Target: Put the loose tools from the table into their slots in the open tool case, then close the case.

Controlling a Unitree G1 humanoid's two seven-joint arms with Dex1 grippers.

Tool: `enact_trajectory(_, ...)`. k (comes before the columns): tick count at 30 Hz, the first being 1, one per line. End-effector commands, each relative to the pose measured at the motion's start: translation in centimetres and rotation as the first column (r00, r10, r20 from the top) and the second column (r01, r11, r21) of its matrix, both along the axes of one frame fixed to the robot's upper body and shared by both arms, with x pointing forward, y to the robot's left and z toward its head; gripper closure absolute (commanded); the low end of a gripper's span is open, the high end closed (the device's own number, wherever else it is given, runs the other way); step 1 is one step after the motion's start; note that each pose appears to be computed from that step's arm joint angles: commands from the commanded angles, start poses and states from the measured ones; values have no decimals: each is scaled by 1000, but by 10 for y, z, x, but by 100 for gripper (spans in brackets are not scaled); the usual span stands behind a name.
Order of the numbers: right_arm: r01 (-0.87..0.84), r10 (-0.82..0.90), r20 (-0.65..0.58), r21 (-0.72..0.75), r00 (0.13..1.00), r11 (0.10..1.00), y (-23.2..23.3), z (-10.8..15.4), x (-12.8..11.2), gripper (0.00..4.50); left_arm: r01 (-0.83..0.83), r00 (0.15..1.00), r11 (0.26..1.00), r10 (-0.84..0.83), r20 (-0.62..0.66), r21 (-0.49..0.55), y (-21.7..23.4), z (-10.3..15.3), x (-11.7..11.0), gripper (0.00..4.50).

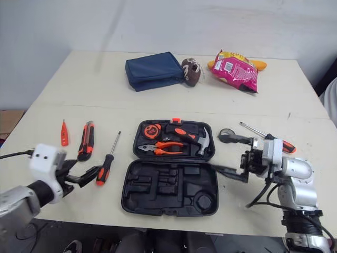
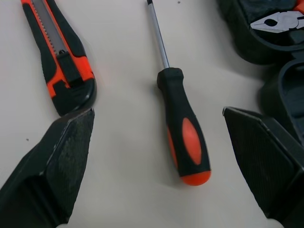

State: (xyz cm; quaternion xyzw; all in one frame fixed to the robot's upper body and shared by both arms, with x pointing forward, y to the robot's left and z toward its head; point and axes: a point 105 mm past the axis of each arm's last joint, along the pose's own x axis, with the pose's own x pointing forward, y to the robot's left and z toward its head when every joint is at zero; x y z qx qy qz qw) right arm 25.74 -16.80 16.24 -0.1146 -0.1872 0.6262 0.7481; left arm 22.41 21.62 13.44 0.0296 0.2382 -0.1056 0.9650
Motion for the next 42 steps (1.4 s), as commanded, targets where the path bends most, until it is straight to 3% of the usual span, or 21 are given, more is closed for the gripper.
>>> enact_trajectory(1,-59,59,48,2,997,998,5,9,-6,0,-85,996,995,87,-36,55,2,-6,2,10)
enact_trajectory(4,-63,63,54,-6,997,998,6,10,-4,0,-133,989,991,135,-59,35,2,-14,10,10)
enact_trajectory(15,-70,70,65,-14,995,997,21,23,-8,0,-57,981,998,62,-184,35,-19,-40,24,10)
enact_trajectory(18,-64,65,72,-13,995,998,29,29,-11,0,-48,975,998,55,-213,36,-18,-46,21,84)
enact_trajectory(24,-41,42,65,-24,997,999,27,30,-11,0,-54,966,995,73,-250,81,-4,-50,12,366)
enact_trajectory(29,-38,40,62,-21,997,999,25,30,-9,0,-70,976,989,95,-198,127,14,-32,13,370)
enact_trajectory(33,-13,15,62,-25,998,1000,18,29,-4,0,152,987,971,-160,27,187,2,28,28,370)
enact_trajectory(36,2,0,62,-30,998,1000,14,29,-1,0,422,891,864,-452,54,274,-18,49,21,370)
enact_trajectory(39,1,1,55,-49,998,999,13,27,0,0,678,683,633,-731,-1,374,-38,62,9,370)
enact_trajectory(42,-3,7,53,-69,999,998,13,25,1,0,816,499,432,-862,-90,384,-55,62,2,370)
